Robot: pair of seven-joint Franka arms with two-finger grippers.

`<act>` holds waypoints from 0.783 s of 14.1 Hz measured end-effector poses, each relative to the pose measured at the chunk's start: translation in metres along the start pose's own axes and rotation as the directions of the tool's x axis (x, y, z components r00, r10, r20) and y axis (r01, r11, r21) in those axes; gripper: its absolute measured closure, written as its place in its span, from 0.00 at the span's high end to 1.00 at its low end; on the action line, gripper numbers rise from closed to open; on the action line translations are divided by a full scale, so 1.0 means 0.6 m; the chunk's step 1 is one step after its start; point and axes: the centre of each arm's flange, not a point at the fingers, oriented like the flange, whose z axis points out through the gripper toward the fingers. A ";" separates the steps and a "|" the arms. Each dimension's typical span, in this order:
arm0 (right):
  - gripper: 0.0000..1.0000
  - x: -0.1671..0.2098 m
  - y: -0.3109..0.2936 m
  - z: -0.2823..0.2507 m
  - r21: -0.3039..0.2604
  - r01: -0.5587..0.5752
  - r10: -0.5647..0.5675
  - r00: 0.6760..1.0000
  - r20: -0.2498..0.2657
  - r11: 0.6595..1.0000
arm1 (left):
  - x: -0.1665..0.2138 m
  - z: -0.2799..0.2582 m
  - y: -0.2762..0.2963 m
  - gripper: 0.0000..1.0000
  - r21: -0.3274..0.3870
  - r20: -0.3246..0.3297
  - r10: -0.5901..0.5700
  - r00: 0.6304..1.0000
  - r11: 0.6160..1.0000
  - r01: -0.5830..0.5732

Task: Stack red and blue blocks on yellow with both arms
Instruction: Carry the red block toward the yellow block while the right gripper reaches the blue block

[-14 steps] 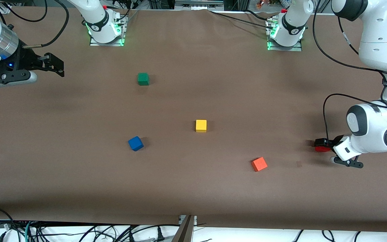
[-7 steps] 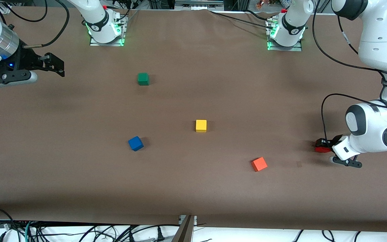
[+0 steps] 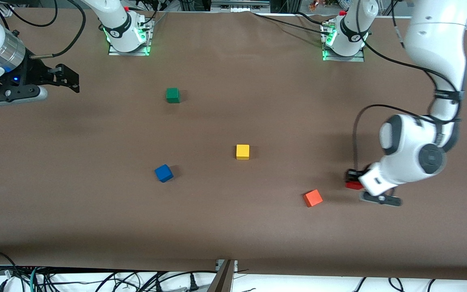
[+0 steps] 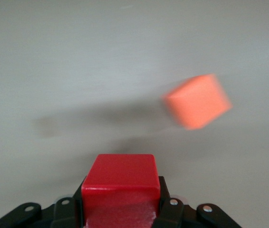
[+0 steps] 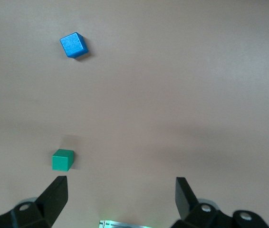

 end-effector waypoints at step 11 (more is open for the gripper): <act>1.00 0.079 -0.058 0.129 0.024 0.029 -0.030 0.999 0.022 0.999 | -0.094 0.042 0.503 0.56 -0.018 -0.021 -0.150 0.989 0.989 0.149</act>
